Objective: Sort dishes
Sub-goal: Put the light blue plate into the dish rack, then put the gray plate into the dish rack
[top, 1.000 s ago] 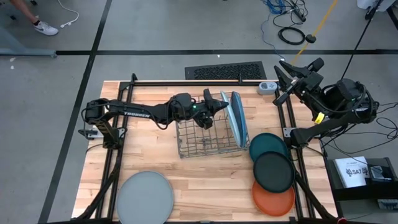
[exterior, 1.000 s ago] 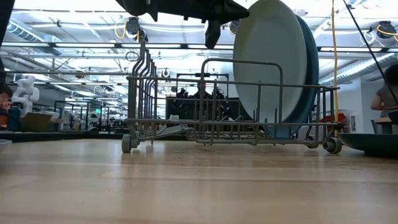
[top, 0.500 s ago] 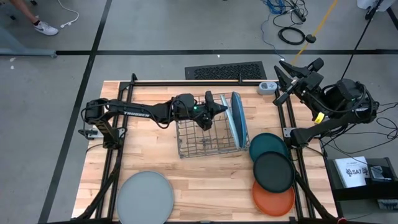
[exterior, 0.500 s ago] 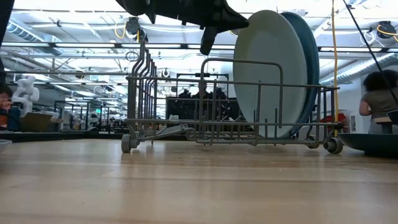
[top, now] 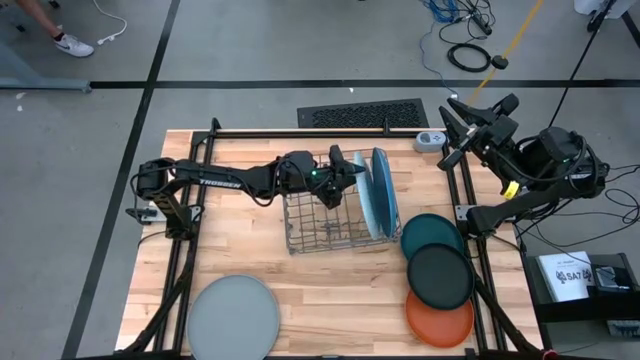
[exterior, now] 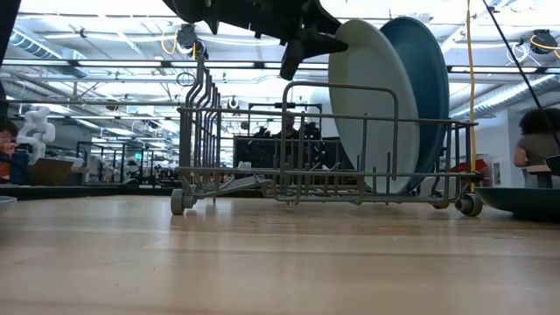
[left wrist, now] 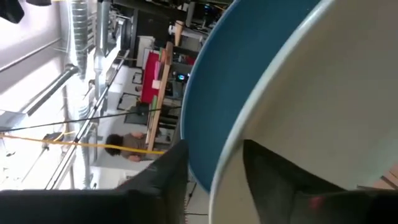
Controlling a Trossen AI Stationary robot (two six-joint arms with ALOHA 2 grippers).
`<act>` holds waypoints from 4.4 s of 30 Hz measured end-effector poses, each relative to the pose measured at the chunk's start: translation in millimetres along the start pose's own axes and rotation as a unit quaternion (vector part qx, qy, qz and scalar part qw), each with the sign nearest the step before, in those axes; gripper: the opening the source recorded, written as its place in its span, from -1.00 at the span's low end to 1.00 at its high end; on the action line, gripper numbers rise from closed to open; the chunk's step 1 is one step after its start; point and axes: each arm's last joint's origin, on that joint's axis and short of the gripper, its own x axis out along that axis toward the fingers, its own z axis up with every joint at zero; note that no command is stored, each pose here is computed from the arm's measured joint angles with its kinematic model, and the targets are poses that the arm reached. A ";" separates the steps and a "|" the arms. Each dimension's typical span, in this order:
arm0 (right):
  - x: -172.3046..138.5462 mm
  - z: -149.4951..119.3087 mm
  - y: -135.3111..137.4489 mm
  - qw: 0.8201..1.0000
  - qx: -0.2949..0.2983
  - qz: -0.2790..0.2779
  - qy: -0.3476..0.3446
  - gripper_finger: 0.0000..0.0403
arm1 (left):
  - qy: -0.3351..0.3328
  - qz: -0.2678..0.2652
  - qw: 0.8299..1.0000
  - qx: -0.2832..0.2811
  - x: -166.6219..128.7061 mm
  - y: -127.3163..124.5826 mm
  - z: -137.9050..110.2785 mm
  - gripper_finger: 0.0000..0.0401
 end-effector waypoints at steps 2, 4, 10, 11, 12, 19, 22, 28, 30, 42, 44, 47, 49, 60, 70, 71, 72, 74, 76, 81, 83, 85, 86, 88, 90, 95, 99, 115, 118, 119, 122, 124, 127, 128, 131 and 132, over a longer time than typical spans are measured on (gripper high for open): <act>-0.1 -0.4 0.1 1.000 0.005 0.001 0.001 -0.51 | 0.010 0.003 1.000 0.000 0.0 0.3 -0.6 -0.08; -0.1 -0.8 0.4 1.000 0.006 0.002 0.003 -0.51 | 0.041 0.011 0.999 0.001 -0.3 0.1 0.5 0.00; -0.1 -1.6 0.8 1.000 0.009 0.003 0.006 -0.51 | 0.156 0.036 0.987 0.007 -2.5 -1.3 4.7 0.07; -0.1 -1.6 0.8 1.000 0.009 0.003 0.006 -0.51 | 0.170 0.035 0.985 0.008 -2.9 -2.3 5.2 0.07; -0.1 -1.6 0.8 1.000 0.009 0.003 0.006 -0.51 | 0.183 0.027 0.983 0.011 -3.3 -4.1 6.1 0.07; -0.1 -1.8 1.0 1.000 0.009 0.003 0.007 -0.51 | 0.228 -0.053 0.972 -0.006 -6.0 -13.8 10.2 0.07; -0.1 -2.0 1.1 1.000 0.012 0.004 0.007 -0.51 | 0.251 -0.075 0.965 -0.012 -8.0 -18.2 9.5 0.07; -0.1 -2.2 1.2 1.000 0.011 0.004 0.008 -0.51 | 0.265 -0.095 0.959 -0.016 -10.4 -23.5 10.8 0.07; -0.1 -2.1 1.1 1.000 0.011 0.004 0.008 -0.51 | 0.263 -0.092 0.960 -0.009 -10.4 -23.1 13.3 0.07; 0.4 -2.9 2.5 1.000 0.007 0.005 0.010 -0.51 | 0.279 -0.140 0.950 -0.016 -20.2 -8.6 27.7 0.07; 0.4 -3.3 2.7 1.000 0.005 0.006 0.011 -0.51 | 0.287 -0.156 0.945 -0.023 -22.8 -9.6 28.6 0.07; 0.4 -3.3 2.7 1.000 0.005 0.007 0.011 -0.51 | 0.284 -0.153 0.946 -0.032 -23.2 -8.4 32.2 0.07; 0.4 -3.4 2.8 1.000 0.005 0.007 0.011 -0.51 | 0.281 -0.150 0.947 -0.033 -23.3 -4.7 35.4 0.07; 1.3 -5.8 5.8 1.000 0.005 0.011 0.019 -0.51 | 0.192 -0.090 0.973 -0.091 -15.7 30.2 46.0 0.07; 2.0 -6.7 7.5 1.000 0.014 0.014 0.021 -0.51 | 0.134 -0.031 0.979 -0.148 7.8 27.4 46.8 0.07; 2.1 -6.7 7.7 1.000 0.014 0.014 0.021 -0.51 | 0.132 -0.030 0.980 -0.149 8.4 27.3 47.0 0.07; 2.4 -6.9 8.3 1.000 0.013 0.014 0.022 -0.51 | 0.127 -0.028 0.980 -0.150 10.1 26.2 47.2 0.07; 2.8 -7.2 9.2 1.000 0.012 0.015 0.022 -0.51 | 0.117 -0.015 0.981 -0.156 14.2 25.9 48.1 0.07; 3.4 -7.5 10.4 1.000 0.010 0.015 0.023 -0.51 | 0.115 -0.015 0.981 -0.156 16.5 23.3 48.0 0.07; 5.2 -8.8 14.1 0.999 0.006 0.017 0.026 -0.51 | 0.104 0.006 0.981 -0.163 23.3 21.3 48.4 0.07; 5.7 -9.1 15.2 0.999 0.005 0.017 0.027 -0.51 | 0.102 0.012 0.981 -0.165 27.0 18.4 48.3 0.07; 6.5 -9.6 16.8 0.999 0.004 0.018 0.028 -0.51 | 0.099 0.019 0.981 -0.167 29.7 17.0 48.4 0.07; 6.6 -9.7 17.1 0.999 0.004 0.018 0.028 -0.51 | 0.096 0.026 0.981 -0.169 30.6 17.5 48.7 0.07; 7.1 -10.1 18.0 0.999 0.003 0.018 0.029 -0.51 | 0.088 0.043 0.980 -0.175 30.9 20.7 49.6 0.07; 7.3 -10.3 18.6 0.999 0.002 0.019 0.030 -0.51 | 0.082 0.060 0.976 -0.193 31.0 24.2 49.3 0.07; 7.7 -10.5 19.4 0.999 0.002 0.019 0.030 -0.51 | 0.086 0.074 0.967 -0.228 32.1 32.9 42.6 0.07; 7.7 -10.6 19.4 0.999 0.007 0.019 0.030 -0.51 | 0.102 0.056 0.965 -0.234 32.6 30.9 37.4 0.07; 7.9 -10.7 19.8 0.999 0.008 0.019 0.031 -0.51 | 0.146 -0.046 0.963 -0.221 27.9 11.0 35.0 0.07; 7.9 -10.8 19.8 0.999 0.008 0.019 0.031 -0.51 | 0.193 -0.075 0.958 -0.199 22.1 3.2 36.5 0.07; 7.9 -10.8 19.9 0.999 0.007 0.019 0.031 -0.51 | 0.209 -0.081 0.955 -0.193 19.6 1.3 37.7 0.07; 7.8 -11.5 20.2 0.999 0.000 0.021 0.034 -0.51 | 0.238 -0.104 0.946 -0.191 5.6 1.5 44.7 0.07; 7.8 -12.1 20.5 0.999 -0.004 0.022 0.035 -0.51 | 0.240 -0.114 0.941 -0.211 -7.5 7.2 52.3 0.07; 7.7 -12.5 20.7 0.999 -0.007 0.022 0.037 -0.51 | 0.232 -0.119 0.933 -0.248 -30.9 19.5 66.6 0.07; 7.6 -12.8 20.7 0.999 -0.008 0.023 0.038 -0.51 | 0.231 -0.124 0.930 -0.259 -40.2 23.5 70.9 0.07; 7.4 -14.9 21.6 0.998 -0.016 0.027 0.045 -0.51 | 0.234 -0.138 0.916 -0.297 -70.9 35.0 81.5 0.07; 7.4 -15.9 22.1 0.998 -0.017 0.028 0.048 -0.51 | 0.239 -0.148 0.909 -0.309 -81.6 37.1 84.1 0.07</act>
